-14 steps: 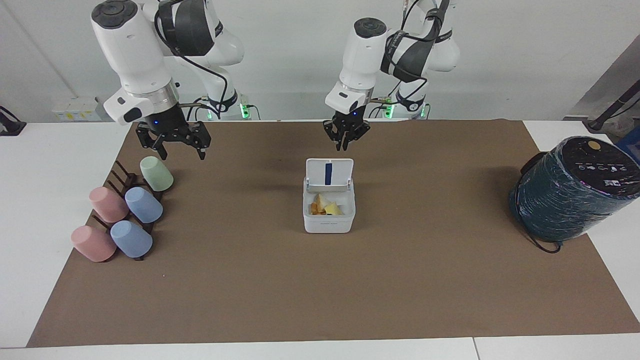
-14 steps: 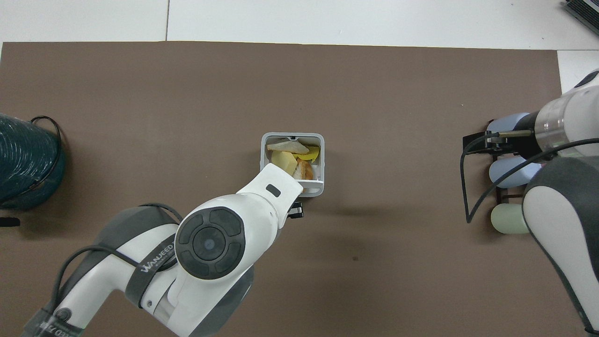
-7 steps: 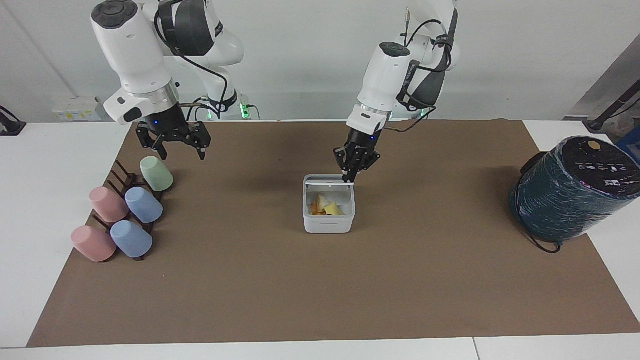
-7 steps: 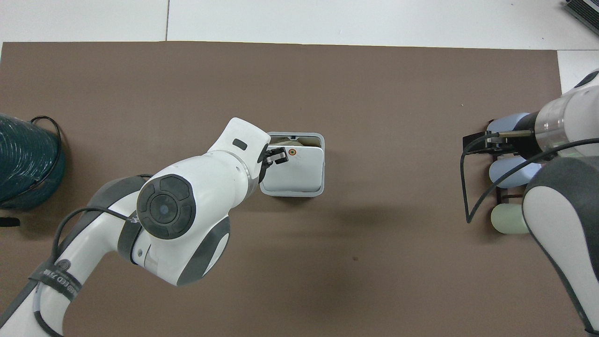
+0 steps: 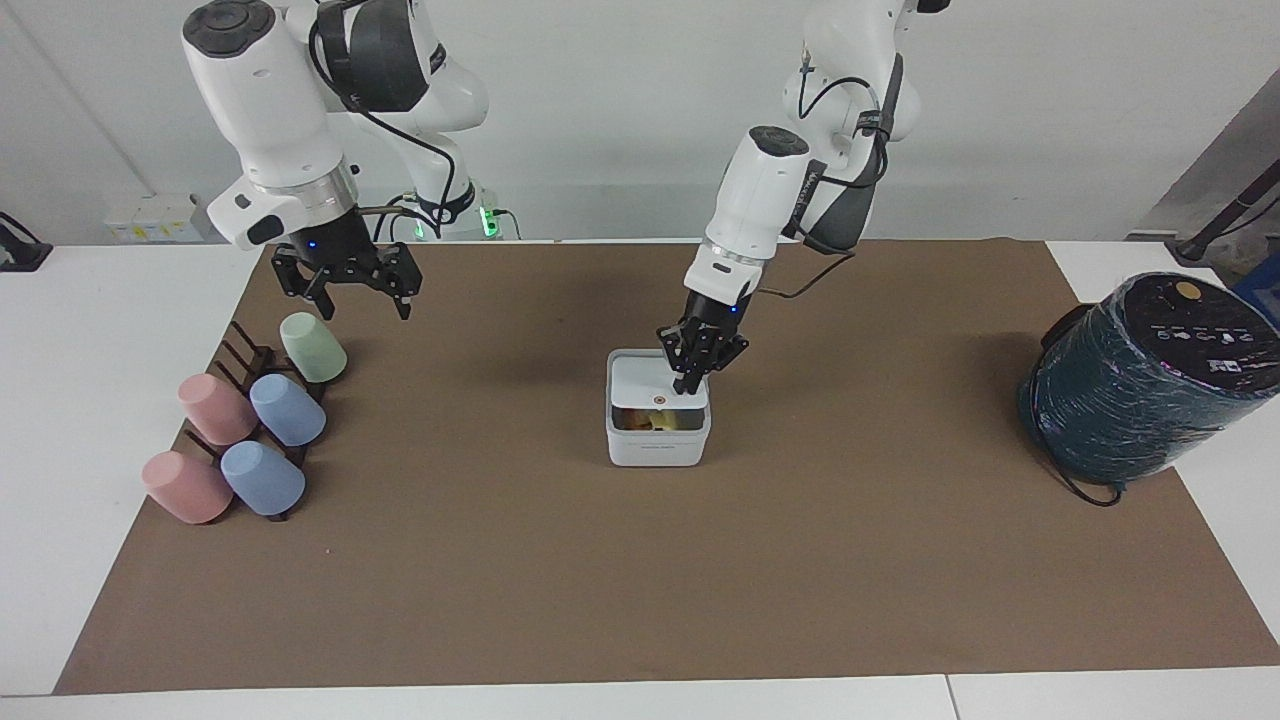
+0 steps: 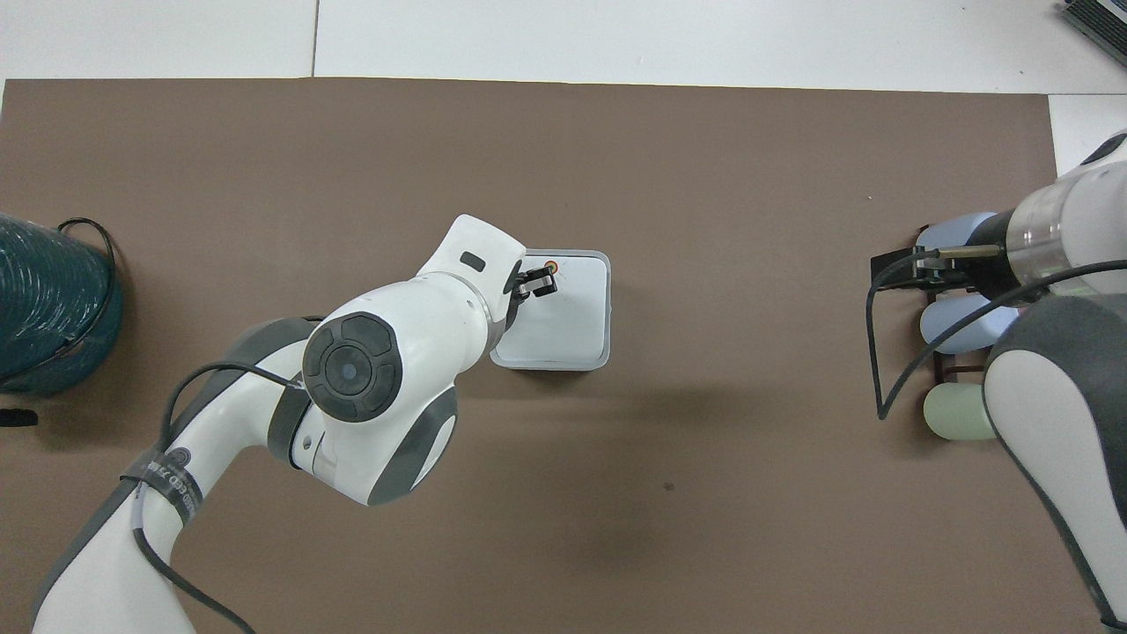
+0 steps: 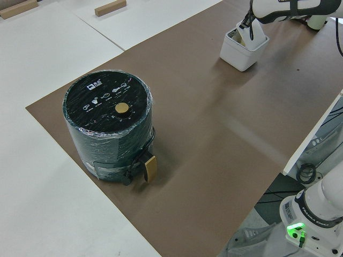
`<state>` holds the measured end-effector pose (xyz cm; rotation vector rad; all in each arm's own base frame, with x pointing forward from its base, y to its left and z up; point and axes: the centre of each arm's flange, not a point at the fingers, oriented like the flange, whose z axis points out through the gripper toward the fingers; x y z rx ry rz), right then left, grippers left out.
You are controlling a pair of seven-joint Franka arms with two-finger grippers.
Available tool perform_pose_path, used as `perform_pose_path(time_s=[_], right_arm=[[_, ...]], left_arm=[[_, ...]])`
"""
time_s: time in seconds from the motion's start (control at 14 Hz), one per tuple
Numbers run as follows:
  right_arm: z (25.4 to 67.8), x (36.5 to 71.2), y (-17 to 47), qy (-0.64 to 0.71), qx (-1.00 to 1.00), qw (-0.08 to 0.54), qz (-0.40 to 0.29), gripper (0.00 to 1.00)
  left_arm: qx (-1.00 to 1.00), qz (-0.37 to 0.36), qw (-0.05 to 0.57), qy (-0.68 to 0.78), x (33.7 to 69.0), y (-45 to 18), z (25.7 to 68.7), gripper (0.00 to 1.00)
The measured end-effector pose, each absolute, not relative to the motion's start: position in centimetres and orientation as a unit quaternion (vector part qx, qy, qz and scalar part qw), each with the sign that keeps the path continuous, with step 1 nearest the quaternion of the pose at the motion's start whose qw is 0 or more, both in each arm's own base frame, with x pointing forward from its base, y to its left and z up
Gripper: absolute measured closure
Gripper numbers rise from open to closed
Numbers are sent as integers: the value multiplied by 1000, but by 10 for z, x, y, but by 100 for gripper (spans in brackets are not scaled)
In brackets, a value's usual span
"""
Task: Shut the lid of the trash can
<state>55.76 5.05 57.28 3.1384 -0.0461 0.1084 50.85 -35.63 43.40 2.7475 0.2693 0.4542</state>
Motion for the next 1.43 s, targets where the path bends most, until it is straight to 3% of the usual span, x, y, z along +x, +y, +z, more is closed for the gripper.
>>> perform_pose_path(time_s=[0.29,1.14,1.43], right_arm=[[573,558,51,-15,999,1,35,0],[573,558,51,-15,999,1,34,0],[573,558,51,-15,999,1,34,0]], left_arm=[[968,156,180,78,499,-383,408,80],[966,159,188,77,509,-393,394,81],[976,124,154,93,543,-378,437,80]])
